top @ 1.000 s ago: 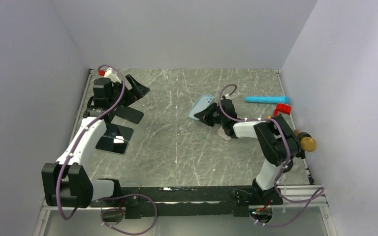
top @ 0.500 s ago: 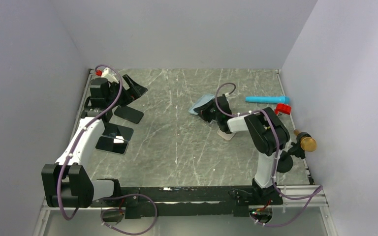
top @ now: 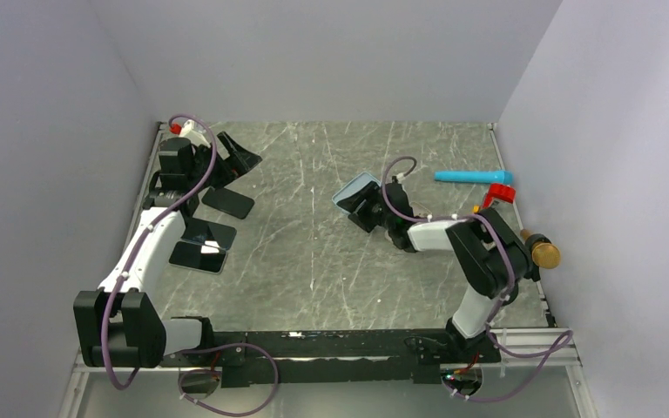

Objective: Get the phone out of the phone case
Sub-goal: Place the phone case at the center of the board, then reset both arms

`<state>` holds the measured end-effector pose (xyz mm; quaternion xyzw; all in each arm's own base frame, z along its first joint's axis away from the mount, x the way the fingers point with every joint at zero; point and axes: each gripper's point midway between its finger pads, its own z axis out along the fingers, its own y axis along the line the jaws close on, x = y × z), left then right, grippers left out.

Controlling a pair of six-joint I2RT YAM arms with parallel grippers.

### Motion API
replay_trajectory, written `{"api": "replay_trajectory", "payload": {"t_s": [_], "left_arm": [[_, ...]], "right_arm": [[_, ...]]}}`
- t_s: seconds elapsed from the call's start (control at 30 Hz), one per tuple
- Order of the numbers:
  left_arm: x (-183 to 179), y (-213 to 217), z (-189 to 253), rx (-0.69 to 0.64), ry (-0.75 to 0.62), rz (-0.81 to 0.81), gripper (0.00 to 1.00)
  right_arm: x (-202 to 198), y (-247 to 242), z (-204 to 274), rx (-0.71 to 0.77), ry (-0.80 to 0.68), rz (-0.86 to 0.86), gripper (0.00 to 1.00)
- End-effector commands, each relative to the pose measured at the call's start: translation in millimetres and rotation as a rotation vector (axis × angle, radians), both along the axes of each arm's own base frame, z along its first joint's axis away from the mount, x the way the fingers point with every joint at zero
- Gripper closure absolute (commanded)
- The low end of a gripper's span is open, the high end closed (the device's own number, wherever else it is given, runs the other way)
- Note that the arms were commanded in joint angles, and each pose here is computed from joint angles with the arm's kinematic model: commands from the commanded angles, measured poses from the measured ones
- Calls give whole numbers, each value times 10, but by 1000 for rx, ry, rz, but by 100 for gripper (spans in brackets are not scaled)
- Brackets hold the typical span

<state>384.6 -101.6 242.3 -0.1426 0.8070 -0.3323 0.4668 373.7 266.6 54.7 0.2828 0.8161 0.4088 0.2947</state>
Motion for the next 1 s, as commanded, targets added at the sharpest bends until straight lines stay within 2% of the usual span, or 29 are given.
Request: {"api": "replay_trajectory", "payload": {"t_s": [0.0, 0.17, 0.23, 0.3, 0.37, 0.43, 0.57, 0.7, 0.83, 0.97], "left_arm": [[48, 9, 109, 9, -52, -6, 1], [62, 14, 63, 28, -48, 0, 1], [57, -29, 54, 44, -53, -12, 1], [29, -125, 94, 58, -74, -39, 1], [-22, -239, 244, 69, -163, -61, 1], [-130, -350, 447, 99, -283, -78, 0], [-372, -571, 701, 196, -464, -127, 1], [-889, -782, 865, 171, -600, -207, 1], [-1359, -574, 868, 79, -664, -144, 1], [-1683, -320, 817, 100, -678, -91, 1]], "right_arm": [[-202, 24, 352, -38, -98, 45, 36], [-575, -133, 504, -153, -164, 95, 29], [-700, -235, 580, -256, -216, 143, 25], [-801, -422, 643, -380, -246, 149, 15], [-939, -685, 768, -493, -283, 119, 3], [-1057, -903, 923, -551, -342, 91, 0], [-1279, -1182, 1421, -548, -498, 42, 0], [-1517, -1310, 1951, -477, -670, 26, 0], [-1615, -1571, 2162, -436, -676, -104, 0], [-1648, -1696, 2235, -463, -714, -144, 0]]}}
